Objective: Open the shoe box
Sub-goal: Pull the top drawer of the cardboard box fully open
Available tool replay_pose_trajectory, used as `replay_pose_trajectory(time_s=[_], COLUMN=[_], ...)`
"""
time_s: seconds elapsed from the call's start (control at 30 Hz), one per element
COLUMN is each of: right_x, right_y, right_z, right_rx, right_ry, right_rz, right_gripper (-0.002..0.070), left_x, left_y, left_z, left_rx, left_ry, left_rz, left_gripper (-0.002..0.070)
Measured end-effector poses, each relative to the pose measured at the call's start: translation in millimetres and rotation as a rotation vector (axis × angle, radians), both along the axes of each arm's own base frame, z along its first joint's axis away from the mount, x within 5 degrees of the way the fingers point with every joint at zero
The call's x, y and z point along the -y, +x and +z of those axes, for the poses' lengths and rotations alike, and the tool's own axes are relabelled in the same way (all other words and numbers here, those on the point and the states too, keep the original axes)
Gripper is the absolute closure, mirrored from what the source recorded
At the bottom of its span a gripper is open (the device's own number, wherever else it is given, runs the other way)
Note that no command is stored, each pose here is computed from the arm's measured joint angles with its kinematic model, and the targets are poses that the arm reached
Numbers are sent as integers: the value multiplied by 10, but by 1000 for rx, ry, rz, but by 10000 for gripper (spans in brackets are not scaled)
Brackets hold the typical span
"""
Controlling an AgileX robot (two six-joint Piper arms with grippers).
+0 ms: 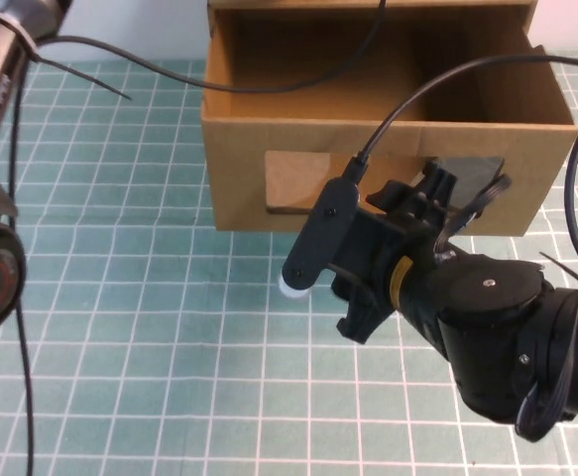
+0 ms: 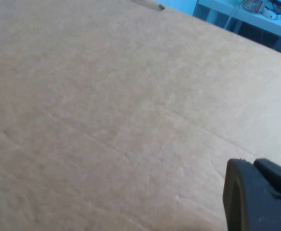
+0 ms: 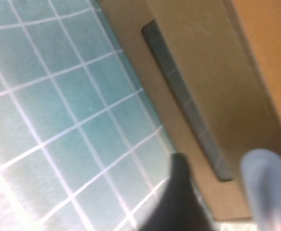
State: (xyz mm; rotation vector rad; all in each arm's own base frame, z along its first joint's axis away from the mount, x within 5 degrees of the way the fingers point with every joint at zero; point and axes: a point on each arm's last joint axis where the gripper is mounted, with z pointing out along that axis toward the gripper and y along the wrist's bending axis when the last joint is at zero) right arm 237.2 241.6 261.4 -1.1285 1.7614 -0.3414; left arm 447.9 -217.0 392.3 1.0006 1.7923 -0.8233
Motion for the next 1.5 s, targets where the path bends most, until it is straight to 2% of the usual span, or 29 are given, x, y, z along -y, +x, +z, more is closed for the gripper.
replay_pose_trajectory(time_s=[0.13, 0.23, 0.37, 0.53, 0.67, 0.8, 0.97, 1.17, 1.27, 1.37, 1.43, 1.5], right_x=[-17, -26, -35, 74, 220, 259, 220, 252, 398, 662, 877, 1076], right_y=[-81, -203, -437, -729, -770, -730, -700, -731, -813, -913, -976, -1033], right_z=[-26, 2, 164, 617, 900, 935, 896, 1001, 1278, 1683, 1921, 2084], right_rx=[-63, -130, -186, -132, -68, -9, -1, 3, 7, 31, 45, 58], right_ry=[-11, -23, 21, 160, 201, 138, 110, 173, 285, 402, 450, 461], right_rz=[9, 46, 111, 200, 174, 149, 150, 151, 127, 59, -13, -77], right_gripper=[88, 48, 36, 35, 34, 34, 34, 39, 80, 176, 295, 468], left_x=[-119, -227, -340, -493, -619, -698, -718, -753, -820, -926, -1014, -1102], left_y=[-129, -258, -456, -823, -1136, -1371, -1430, -1531, -1689, -1917, -2119, -2344], left_z=[264, 499, 756, 1169, 1461, 1615, 1643, 1696, 1761, 1843, 1901, 1947], left_rx=[46, 77, 111, 189, 251, 258, 233, 230, 242, 254, 263, 276], left_ry=[-3, -5, 20, 41, 54, 65, 60, 57, 73, 93, 103, 111], left_rz=[9, 37, 61, 101, 132, 137, 144, 153, 170, 210, 239, 260], left_gripper=[680, 680, 680, 680, 680, 680, 680, 680, 680, 680, 680, 680])
